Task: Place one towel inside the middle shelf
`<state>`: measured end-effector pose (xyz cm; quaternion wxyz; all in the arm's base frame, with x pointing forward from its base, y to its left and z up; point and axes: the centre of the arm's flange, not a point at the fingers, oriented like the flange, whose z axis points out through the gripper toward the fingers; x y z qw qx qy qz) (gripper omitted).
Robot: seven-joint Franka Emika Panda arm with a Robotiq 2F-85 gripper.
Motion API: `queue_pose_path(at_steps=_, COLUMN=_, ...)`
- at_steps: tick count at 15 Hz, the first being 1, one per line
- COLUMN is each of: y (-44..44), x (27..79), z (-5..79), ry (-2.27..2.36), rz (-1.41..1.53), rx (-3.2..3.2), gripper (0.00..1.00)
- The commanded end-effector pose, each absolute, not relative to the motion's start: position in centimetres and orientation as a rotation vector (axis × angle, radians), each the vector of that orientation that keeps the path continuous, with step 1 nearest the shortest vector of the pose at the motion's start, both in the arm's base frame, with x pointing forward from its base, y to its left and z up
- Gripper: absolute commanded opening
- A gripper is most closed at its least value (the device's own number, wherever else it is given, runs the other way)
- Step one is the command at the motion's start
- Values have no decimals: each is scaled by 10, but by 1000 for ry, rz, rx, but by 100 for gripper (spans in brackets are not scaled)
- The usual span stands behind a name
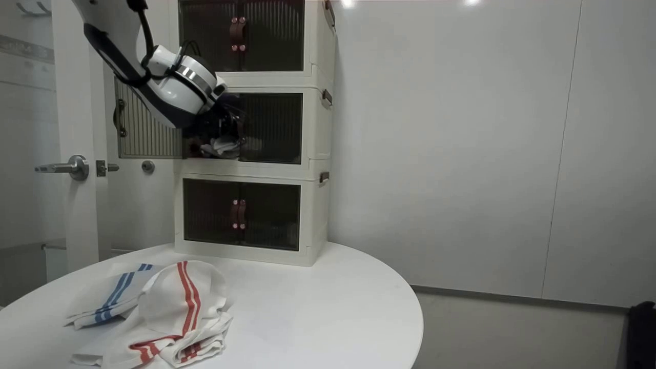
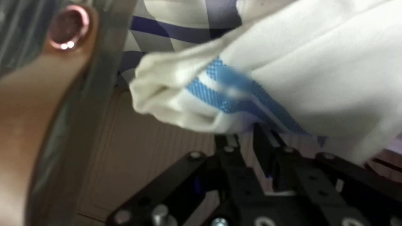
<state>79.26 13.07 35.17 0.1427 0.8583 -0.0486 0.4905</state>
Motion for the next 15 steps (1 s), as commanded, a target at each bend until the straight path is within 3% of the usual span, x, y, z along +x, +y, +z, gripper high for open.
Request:
queue_pose_path(at_steps=1, y=132, x=799, z=345, ry=-139, rz=1412, rx=2462, gripper=56)
queue_pose_path(at_steps=7, y=137, x=760, z=356, ry=-55, rz=1406, rx=2538, gripper=98)
queue_pose_path(at_steps=15, y=167, x=665, z=374, ry=-106, rz=1165, rx=2603, gripper=100)
